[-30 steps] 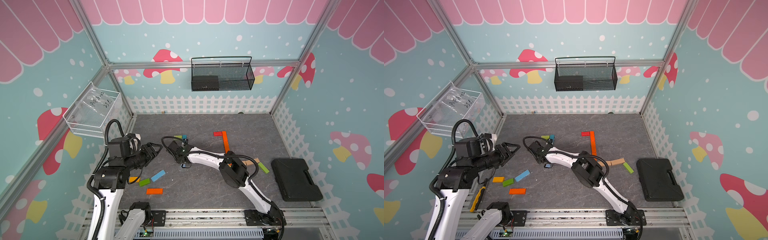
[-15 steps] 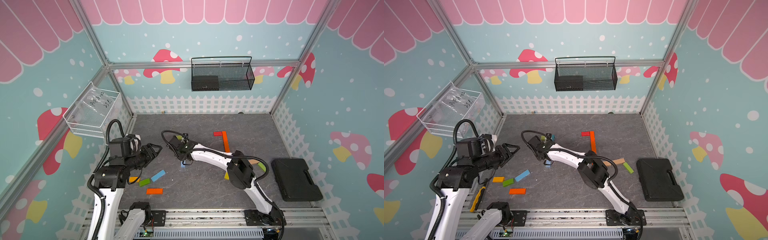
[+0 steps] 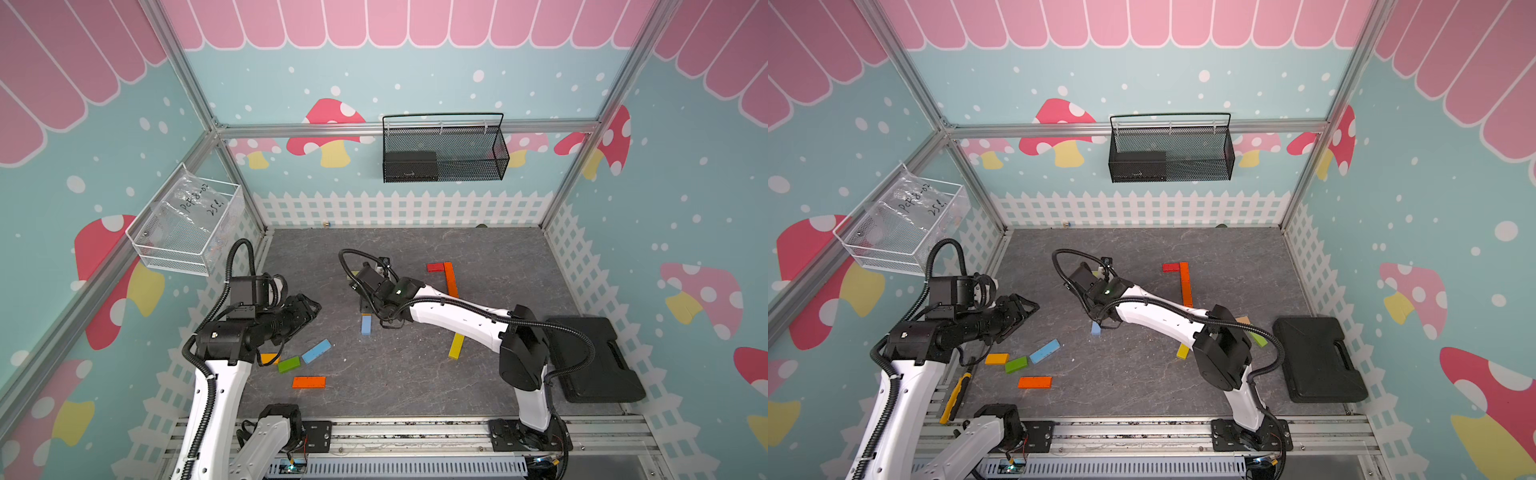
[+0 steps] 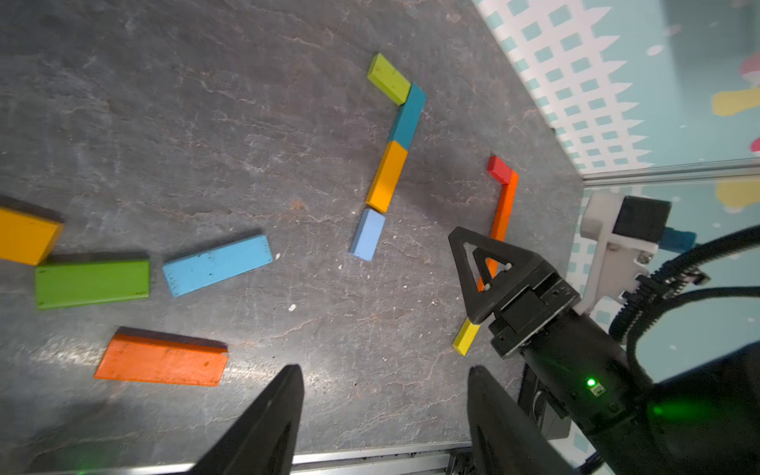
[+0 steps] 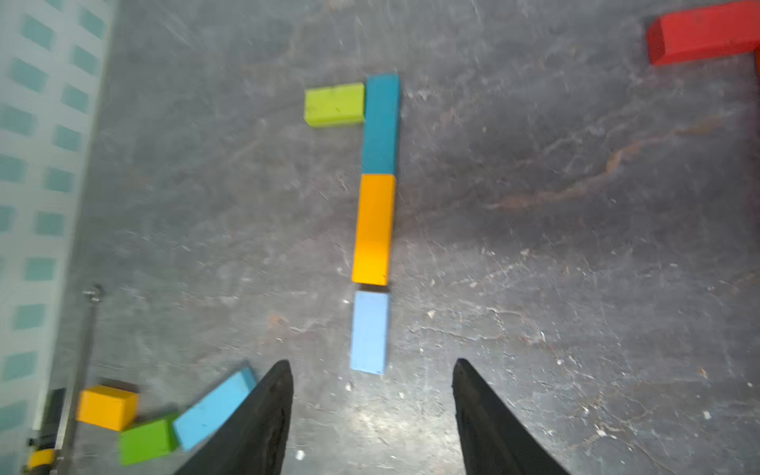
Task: Assemble a giraffe with building blocks
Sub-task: Assemble the building block at the center of the board.
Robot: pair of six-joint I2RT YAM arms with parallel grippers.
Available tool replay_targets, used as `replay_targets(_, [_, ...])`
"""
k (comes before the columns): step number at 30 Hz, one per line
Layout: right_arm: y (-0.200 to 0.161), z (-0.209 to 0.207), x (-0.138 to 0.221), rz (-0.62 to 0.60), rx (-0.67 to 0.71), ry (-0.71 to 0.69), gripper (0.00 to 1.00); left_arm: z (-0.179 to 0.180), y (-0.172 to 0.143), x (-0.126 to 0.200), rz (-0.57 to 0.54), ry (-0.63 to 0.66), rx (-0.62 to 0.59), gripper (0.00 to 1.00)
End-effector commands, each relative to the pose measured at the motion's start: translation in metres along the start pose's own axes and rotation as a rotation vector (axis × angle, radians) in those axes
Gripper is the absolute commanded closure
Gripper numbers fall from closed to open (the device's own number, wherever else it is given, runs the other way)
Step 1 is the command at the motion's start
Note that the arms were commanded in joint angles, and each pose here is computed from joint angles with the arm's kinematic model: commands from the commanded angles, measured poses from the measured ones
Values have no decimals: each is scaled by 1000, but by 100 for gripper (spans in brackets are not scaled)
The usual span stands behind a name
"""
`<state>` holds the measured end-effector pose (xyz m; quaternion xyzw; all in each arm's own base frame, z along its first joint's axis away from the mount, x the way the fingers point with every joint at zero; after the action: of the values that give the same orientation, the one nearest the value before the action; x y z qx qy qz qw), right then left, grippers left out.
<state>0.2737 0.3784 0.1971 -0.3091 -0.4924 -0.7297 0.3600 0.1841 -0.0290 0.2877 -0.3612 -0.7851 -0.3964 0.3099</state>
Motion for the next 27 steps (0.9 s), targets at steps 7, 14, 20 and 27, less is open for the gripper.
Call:
replay_targets(7, [-5,-21,-1,12,26,28,36,45,-21,-43,215,251,171,25])
replay_targets(14, [-32,-18,-31,145,64,86,39,48,-15,-46,149,250,265,25])
replay_targets(20, [-48,-11,-58,203,78,84,40,46,-13,-44,142,231,255,25])
replay_targets(27, [-49,-6,-80,199,73,33,39,42,-12,-41,142,189,239,26])
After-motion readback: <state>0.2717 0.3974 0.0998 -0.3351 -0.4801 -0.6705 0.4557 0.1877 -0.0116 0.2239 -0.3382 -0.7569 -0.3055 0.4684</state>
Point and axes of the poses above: each gripper's point midway between its finger pads, its own x axis back along the fingers, its own z axis along the line the jaws close on, y = z × x, the point moved 7 cm from there along x, back along the fingers, and after that the axes turned 12 degrees about -x, right-handed, at the moved point
